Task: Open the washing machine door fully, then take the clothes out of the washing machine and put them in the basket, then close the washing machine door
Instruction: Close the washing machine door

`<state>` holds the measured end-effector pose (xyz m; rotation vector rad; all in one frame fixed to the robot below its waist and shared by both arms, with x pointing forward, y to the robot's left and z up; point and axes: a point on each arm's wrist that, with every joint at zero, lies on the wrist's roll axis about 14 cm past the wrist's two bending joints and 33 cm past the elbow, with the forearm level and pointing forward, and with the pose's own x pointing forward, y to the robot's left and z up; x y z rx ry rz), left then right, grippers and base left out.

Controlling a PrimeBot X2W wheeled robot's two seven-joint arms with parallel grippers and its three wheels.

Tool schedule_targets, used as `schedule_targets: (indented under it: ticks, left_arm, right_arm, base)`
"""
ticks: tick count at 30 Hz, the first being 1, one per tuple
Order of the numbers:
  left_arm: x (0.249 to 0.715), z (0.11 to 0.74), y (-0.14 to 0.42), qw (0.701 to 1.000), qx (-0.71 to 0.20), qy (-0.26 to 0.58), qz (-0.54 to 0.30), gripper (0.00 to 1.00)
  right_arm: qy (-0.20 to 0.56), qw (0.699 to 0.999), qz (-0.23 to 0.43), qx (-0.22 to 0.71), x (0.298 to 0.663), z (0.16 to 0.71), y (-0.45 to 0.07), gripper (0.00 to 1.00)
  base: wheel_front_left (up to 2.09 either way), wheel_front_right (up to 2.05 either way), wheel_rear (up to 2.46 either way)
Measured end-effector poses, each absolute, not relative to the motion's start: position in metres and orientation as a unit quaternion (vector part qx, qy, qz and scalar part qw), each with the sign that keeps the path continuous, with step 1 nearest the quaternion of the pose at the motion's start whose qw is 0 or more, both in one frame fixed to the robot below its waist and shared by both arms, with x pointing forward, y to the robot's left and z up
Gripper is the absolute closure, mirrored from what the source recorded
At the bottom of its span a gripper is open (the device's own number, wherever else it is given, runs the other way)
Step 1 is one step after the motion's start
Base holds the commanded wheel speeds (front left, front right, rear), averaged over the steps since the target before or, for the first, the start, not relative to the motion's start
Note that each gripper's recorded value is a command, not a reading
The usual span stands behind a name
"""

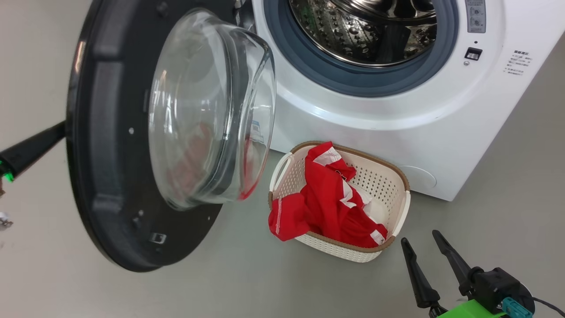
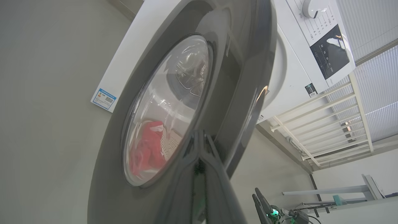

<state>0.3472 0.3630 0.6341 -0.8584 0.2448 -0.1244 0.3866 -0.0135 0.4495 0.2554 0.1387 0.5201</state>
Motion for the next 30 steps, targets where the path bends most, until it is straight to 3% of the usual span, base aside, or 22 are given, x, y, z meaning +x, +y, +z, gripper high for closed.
schedule_targets:
  ticks: [15, 30]
  left_arm:
    - [0.376, 0.650, 0.273, 0.898, -0.362, 0.148, -0.200, 1.00]
    - [0.406, 0.648, 0.206, 0.887, -0.336, 0.155, -0.277, 1.00]
  right_arm:
    - [0.067, 0.964, 0.221, 0.130, 0.387, 0.448, -0.037, 0.00]
    - [0.068, 0.972, 0.171, 0.146, 0.386, 0.445, -0.069, 0.00]
  base:
    - [0.00, 0.00, 0.00]
    - [0.00, 0.00, 0.00]
